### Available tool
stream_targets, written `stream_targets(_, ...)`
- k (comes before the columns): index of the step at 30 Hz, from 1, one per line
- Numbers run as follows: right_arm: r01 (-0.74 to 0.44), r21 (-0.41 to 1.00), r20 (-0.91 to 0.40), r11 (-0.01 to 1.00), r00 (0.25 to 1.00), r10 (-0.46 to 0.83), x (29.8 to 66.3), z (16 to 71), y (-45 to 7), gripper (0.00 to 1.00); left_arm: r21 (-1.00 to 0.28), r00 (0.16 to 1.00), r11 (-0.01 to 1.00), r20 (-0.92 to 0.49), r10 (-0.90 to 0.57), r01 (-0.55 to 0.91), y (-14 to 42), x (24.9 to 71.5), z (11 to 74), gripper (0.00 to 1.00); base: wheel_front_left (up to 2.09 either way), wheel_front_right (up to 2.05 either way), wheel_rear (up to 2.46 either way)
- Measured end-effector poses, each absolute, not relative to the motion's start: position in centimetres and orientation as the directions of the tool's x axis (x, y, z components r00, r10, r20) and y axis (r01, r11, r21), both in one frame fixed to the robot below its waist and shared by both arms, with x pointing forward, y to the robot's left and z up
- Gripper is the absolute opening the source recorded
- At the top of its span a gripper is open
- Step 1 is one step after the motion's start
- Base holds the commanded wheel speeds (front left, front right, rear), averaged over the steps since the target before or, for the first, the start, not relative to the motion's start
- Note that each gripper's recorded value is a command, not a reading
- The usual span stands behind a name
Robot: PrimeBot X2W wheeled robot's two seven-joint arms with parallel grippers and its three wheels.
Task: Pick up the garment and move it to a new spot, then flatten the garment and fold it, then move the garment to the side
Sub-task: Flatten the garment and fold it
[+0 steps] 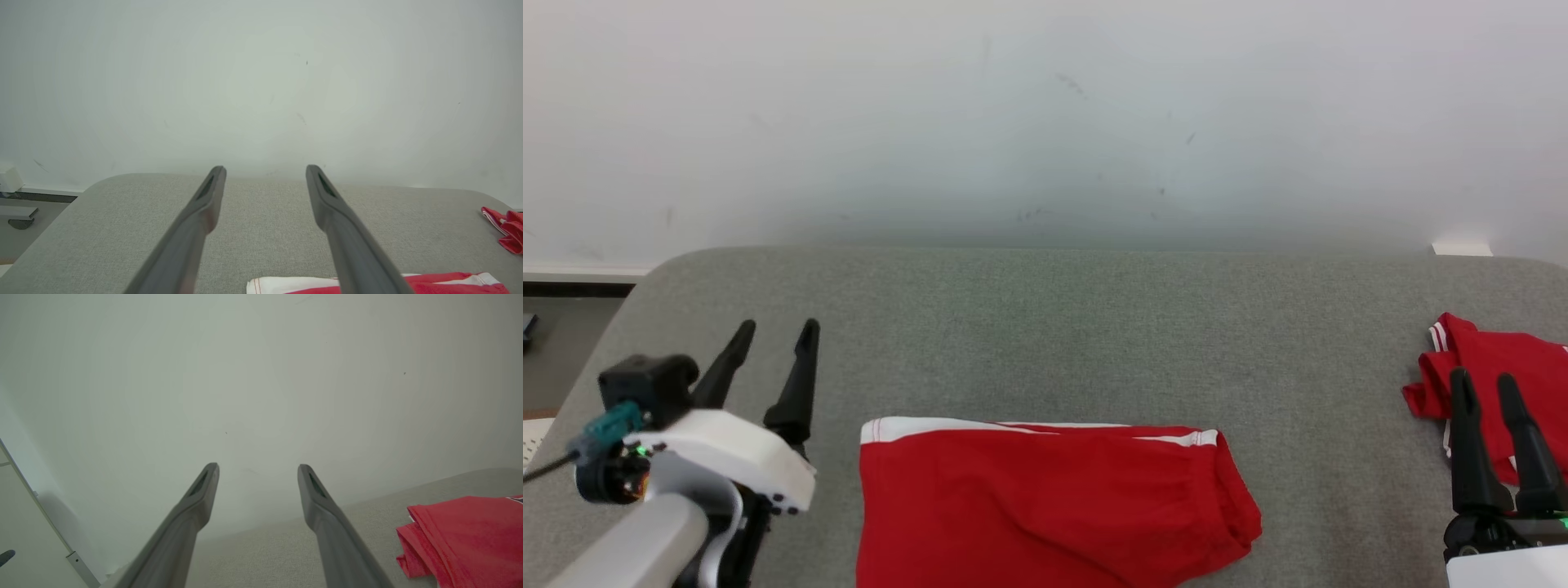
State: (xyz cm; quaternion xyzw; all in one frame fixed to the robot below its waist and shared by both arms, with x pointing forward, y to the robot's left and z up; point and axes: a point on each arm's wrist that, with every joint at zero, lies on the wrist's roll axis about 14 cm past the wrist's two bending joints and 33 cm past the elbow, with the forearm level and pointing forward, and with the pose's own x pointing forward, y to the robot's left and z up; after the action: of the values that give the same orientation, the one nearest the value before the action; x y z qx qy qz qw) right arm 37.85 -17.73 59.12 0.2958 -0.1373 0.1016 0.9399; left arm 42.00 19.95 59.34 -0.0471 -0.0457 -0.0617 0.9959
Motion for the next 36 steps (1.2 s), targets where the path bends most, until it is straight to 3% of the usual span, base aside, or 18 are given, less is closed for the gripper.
stream_targets(14, -0.215, 0.452, 0.221, 0.866, 0.967, 0.125, 36.0, 55.0, -16.5, 1.0, -0.197, 0.986, 0.98, 0.162, 0.029, 0.003, 19.8, 36.9, 56.0, 1.0, 0.0, 0.0, 0.0)
stream_targets(24, -0.195, 0.426, 0.129, 0.883, 0.98, 0.154, 35.4, 51.8, -14.9, 1.0, -0.271, 0.991, 0.962, 0.118, 0.069, -0.035, 18.7, 35.5, 52.6, 1.0, 0.0, 0.0, 0.0)
stream_targets(29, -0.239, 0.386, 0.109, 0.891, 0.971, 0.213, 36.0, 51.2, -12.9, 1.0, -0.266, 0.992, 0.964, 0.114, 0.05, -0.018, 18.5, 35.3, 52.0, 1.0, 0.0, 0.0, 0.0)
stream_targets(36, -0.328, 0.341, -0.029, 0.881, 0.933, 0.358, 37.6, 48.7, -7.9, 1.0, -0.251, 0.99, 0.968, 0.131, 0.044, -0.01, 18.8, 35.2, 52.2, 1.0, 0.0, 0.0, 0.0)
